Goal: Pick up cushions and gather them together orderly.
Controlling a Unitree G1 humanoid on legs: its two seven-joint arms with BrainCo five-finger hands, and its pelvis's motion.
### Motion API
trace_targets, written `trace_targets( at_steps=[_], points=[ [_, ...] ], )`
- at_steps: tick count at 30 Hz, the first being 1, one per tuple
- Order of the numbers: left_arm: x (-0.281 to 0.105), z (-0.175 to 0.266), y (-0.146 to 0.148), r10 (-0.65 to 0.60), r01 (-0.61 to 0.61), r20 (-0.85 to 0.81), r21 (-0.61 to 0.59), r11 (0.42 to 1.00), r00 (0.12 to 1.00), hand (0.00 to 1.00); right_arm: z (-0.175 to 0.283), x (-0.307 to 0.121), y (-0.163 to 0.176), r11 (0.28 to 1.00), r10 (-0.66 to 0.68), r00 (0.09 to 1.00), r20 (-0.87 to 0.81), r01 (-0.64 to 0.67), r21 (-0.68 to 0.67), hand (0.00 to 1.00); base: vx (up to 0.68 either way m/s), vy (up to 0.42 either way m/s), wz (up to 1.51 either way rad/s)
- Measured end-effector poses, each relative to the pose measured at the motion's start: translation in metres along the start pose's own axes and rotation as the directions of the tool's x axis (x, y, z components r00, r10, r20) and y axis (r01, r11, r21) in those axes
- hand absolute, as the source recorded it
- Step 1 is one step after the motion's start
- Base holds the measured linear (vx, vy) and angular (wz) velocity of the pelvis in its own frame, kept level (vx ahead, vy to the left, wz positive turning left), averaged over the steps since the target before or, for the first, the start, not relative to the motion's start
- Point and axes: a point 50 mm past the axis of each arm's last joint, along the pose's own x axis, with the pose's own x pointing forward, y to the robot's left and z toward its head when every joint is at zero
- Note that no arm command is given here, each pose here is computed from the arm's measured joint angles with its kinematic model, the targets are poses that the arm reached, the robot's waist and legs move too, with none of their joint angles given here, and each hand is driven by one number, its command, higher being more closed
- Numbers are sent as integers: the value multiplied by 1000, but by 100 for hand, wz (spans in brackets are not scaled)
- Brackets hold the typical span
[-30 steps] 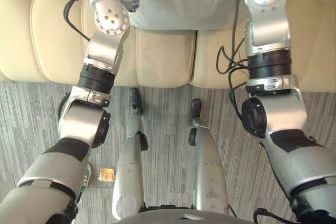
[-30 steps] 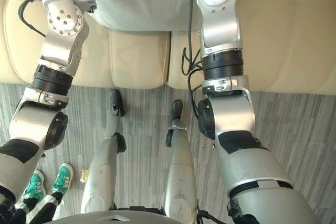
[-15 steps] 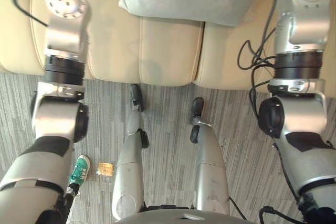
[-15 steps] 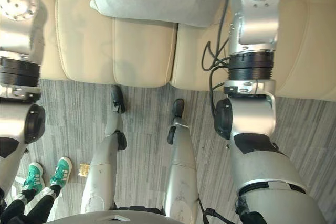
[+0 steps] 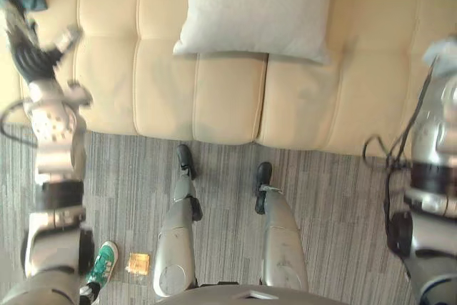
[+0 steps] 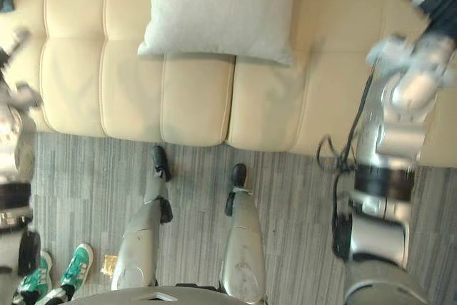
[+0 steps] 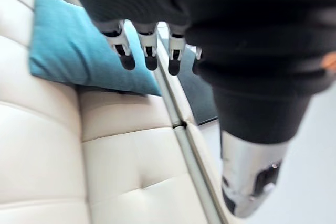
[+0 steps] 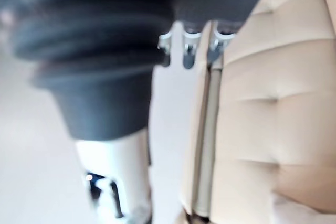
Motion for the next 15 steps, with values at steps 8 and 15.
trace_targets(
  at_steps=[8, 15],
  points=[
    [-203, -127, 32, -25, 70, -712, 33, 997, 701, 0, -82, -201, -33, 996, 47, 770, -637, -81, -25, 0, 121, -111, 3],
    [-309, -166, 44, 17, 178, -953, 74, 981, 301, 0, -131, -348, -59, 984, -105, 222, -969, -118, -134, 0, 60, -21, -12]
  ],
)
